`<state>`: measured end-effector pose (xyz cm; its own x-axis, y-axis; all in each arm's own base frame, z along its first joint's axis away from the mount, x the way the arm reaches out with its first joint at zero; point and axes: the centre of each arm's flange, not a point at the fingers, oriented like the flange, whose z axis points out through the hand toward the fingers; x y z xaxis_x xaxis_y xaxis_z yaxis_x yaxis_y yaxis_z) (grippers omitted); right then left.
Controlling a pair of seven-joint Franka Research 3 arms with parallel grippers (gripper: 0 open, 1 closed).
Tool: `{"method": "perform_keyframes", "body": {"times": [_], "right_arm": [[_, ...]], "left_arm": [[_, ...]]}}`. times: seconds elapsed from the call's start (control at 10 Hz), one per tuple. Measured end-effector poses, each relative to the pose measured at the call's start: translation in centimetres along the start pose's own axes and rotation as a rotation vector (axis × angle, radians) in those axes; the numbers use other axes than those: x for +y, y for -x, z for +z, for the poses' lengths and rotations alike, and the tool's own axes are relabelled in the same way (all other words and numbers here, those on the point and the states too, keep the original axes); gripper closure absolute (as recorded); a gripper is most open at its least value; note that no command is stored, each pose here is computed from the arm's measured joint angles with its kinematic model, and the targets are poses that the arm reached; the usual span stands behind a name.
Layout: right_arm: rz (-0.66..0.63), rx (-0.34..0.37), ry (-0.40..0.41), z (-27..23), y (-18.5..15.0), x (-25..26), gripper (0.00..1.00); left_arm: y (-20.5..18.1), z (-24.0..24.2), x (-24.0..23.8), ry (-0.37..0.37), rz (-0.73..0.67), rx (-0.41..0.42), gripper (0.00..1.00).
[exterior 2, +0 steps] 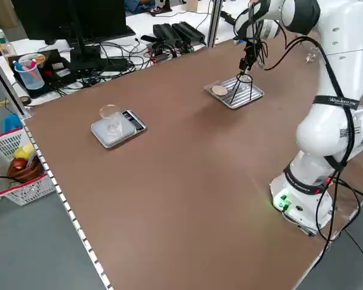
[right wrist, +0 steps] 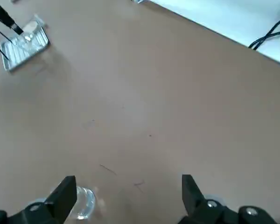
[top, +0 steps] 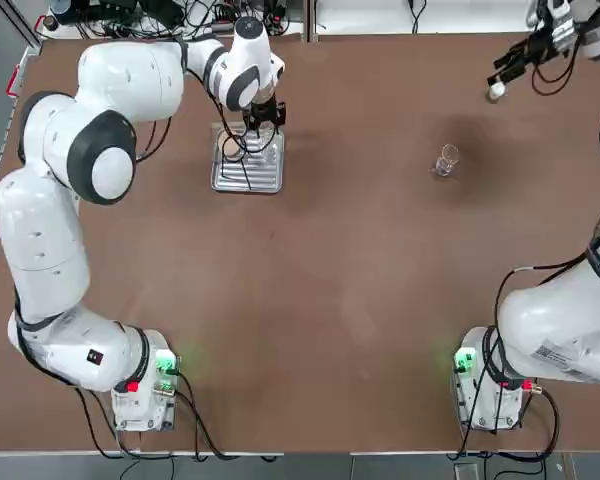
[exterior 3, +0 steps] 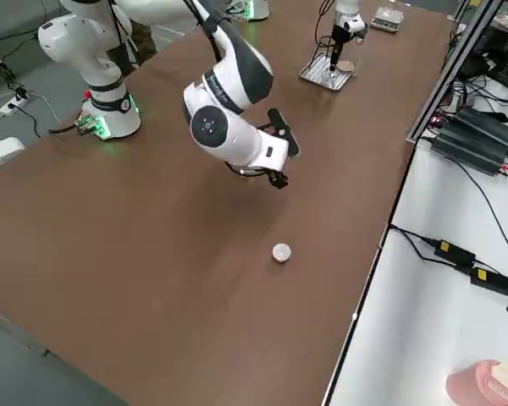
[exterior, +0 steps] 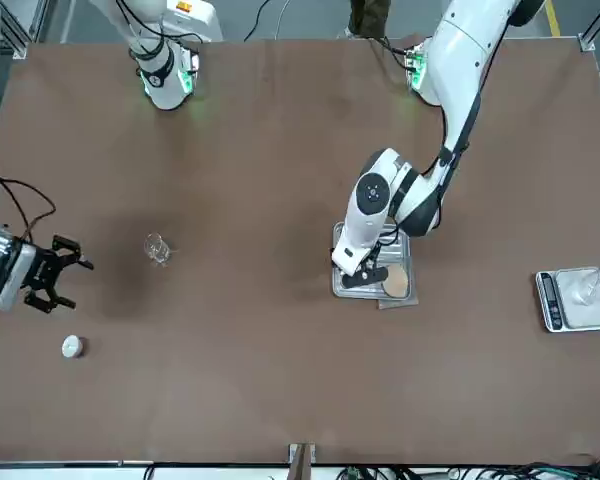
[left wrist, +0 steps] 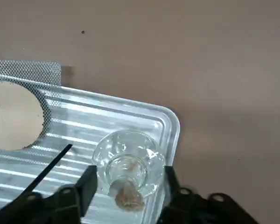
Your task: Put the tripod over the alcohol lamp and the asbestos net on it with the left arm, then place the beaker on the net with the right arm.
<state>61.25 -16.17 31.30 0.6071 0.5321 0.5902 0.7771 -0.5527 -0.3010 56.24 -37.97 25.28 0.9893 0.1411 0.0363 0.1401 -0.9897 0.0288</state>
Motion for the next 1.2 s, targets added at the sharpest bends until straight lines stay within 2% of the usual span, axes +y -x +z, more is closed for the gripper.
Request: {"method": "perform_keyframes", "body": {"times": [0.2,0.3,0.5,0.8,1.2], "right_arm": [[0.038,0.089,-0.053,3.3,3.0,-1.4,0.00],[-0.002,0.141,-0.052,4.7,4.3,-2.1,0.00],[-0.102,0.172,-0.051,5.7,5.0,-3.1,0.00],[-0.215,0.217,-0.065,5.1,3.3,-4.3,0.00],[-0.314,0.309,-0.097,5.0,6.9,-5.5,0.00]], "left_arm": [[0.0,0.2,-0.1,-0.002,0.001,-0.003,0.52],[0.1,0.4,-0.1,-0.005,0.004,-0.004,0.52],[0.3,1.0,-0.2,-0.020,0.018,-0.003,0.51],[0.3,1.2,-0.3,-0.020,0.018,-0.003,0.55],[0.2,1.0,-0.4,-0.017,0.016,-0.001,0.56]]}}
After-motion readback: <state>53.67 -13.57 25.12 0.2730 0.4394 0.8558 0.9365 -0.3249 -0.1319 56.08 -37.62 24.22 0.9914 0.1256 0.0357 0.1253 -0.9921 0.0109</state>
